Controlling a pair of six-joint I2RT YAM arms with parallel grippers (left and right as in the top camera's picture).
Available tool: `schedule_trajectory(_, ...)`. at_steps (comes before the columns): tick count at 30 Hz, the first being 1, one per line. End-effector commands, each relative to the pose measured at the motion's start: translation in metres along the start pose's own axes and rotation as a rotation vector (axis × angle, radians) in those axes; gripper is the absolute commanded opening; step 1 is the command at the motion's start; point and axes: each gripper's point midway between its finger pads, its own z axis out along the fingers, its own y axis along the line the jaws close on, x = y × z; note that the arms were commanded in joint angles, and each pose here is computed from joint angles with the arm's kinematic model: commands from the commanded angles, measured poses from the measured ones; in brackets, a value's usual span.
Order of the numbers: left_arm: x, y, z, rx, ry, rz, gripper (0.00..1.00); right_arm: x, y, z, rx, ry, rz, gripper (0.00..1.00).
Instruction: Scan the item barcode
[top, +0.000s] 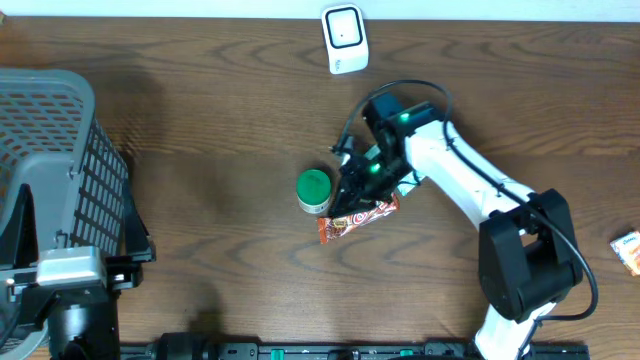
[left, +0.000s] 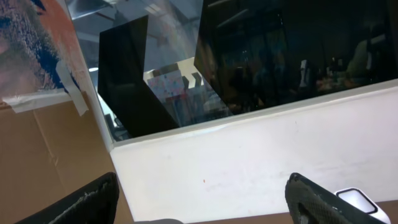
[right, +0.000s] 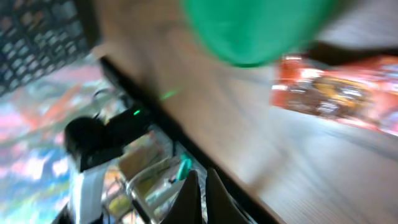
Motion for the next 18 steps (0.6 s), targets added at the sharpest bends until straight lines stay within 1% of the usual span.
schedule_trajectory(1, 0.0, -0.002, -0.001, 0.009, -0.01, 0.003, 0.86, 0.003, 0.018, 0.001, -0.041, 0.006, -0.069, 0.01)
schedule_trajectory(2, 0.0, -0.002, -0.001, 0.009, -0.009, 0.003, 0.86, 0.002, 0.009, 0.002, 0.014, 0.003, -0.037, 0.02)
schedule_trajectory(3, 0.001, -0.002, -0.001, 0.01, -0.007, 0.003, 0.86, 0.002, -0.001, 0.003, 0.076, -0.002, 0.002, 0.12)
schedule_trajectory(4, 0.001, -0.002, -0.001, 0.01, -0.007, 0.003, 0.86, 0.001, -0.013, 0.002, 0.15, -0.012, 0.049, 0.26)
schedule_trajectory(5, 0.001, -0.002, -0.001, 0.01, -0.007, 0.003, 0.86, 0.001, -0.022, 0.001, 0.206, -0.018, 0.076, 0.37)
schedule_trajectory(6, 0.001, -0.002, -0.001, 0.01, -0.007, 0.003, 0.86, 0.003, -0.032, -0.001, 0.268, -0.022, 0.1, 0.51)
schedule_trajectory(7, 0.001, -0.002, -0.001, 0.01, -0.007, 0.003, 0.86, 0.005, -0.041, -0.004, 0.324, -0.023, 0.118, 0.6)
schedule_trajectory(8, 0.001, -0.002, -0.001, 0.01, -0.007, 0.003, 0.86, 0.007, -0.049, -0.007, 0.372, -0.022, 0.134, 0.67)
schedule_trajectory(9, 0.001, -0.002, -0.001, 0.01, -0.007, 0.003, 0.86, 0.009, -0.056, -0.01, 0.416, -0.021, 0.147, 0.73)
schedule_trajectory(11, 0.002, -0.002, -0.001, 0.01, -0.006, 0.003, 0.86, 0.011, -0.066, -0.016, 0.474, -0.027, 0.169, 0.8)
schedule_trajectory(13, 0.003, -0.003, 0.0, 0.011, -0.002, 0.003, 0.86, 0.008, -0.07, -0.02, 0.474, -0.042, 0.18, 0.88)
schedule_trajectory(15, 0.006, -0.004, 0.001, 0.012, 0.003, 0.003, 0.86, 0.002, -0.075, -0.026, 0.466, -0.068, 0.191, 0.93)
schedule_trajectory(18, 0.007, -0.004, 0.002, 0.012, 0.002, 0.003, 0.86, -0.009, -0.084, -0.039, 0.448, -0.115, 0.194, 0.98)
